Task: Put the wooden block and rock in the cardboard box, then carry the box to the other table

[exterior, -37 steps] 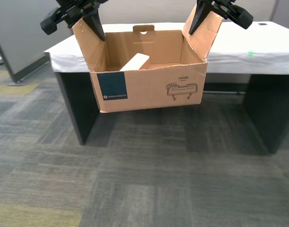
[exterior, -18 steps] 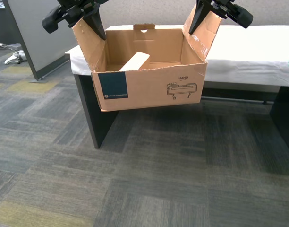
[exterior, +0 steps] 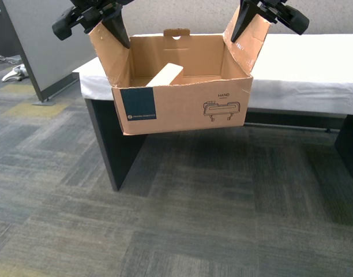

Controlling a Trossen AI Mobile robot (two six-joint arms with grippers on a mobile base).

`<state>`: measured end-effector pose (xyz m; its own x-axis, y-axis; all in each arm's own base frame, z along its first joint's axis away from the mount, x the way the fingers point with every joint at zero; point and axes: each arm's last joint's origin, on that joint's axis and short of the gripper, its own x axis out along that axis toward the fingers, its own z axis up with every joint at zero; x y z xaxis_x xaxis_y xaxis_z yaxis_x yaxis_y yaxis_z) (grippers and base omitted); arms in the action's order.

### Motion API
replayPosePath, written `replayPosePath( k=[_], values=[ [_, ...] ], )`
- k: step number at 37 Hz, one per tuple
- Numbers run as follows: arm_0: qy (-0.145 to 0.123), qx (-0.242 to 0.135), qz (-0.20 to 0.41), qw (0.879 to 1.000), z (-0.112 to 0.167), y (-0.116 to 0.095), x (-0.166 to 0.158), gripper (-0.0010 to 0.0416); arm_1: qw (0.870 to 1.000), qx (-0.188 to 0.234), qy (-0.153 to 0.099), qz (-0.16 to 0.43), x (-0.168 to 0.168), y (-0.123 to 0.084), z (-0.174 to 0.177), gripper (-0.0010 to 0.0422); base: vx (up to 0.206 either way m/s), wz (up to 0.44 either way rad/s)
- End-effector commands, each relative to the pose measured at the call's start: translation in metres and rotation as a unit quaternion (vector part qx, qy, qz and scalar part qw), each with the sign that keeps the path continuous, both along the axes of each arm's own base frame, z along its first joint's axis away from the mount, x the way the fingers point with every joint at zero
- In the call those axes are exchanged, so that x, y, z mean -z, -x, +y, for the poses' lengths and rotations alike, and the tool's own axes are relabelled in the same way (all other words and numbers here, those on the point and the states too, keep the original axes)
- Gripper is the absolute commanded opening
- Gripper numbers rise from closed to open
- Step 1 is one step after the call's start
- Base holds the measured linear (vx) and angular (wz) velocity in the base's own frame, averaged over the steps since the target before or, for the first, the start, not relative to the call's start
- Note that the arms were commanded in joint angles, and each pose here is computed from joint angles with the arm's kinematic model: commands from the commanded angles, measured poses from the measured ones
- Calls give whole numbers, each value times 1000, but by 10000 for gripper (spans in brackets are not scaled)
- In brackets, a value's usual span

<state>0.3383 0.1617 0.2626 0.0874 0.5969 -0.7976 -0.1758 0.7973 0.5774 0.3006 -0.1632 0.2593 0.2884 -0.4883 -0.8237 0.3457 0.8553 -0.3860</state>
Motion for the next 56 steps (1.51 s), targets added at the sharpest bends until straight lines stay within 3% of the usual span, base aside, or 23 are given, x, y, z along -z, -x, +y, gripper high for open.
replayPosePath(
  k=[1, 18, 56],
  values=[
    [-27, -11, 4, 1000, 4, 1, -2, -1, 999, 24, 31, 8, -2, 2, -4, -1, 178, -55],
    [-25, -25, -8, 999, 4, 1, -2, -1, 999, -9, 39, 33, -2, 2, -3, -1, 178, -43],
    [-25, -23, -5, 999, 5, 0, -1, -1, 999, -1, 43, 11, -4, -1, -2, -1, 165, -93]
  ],
)
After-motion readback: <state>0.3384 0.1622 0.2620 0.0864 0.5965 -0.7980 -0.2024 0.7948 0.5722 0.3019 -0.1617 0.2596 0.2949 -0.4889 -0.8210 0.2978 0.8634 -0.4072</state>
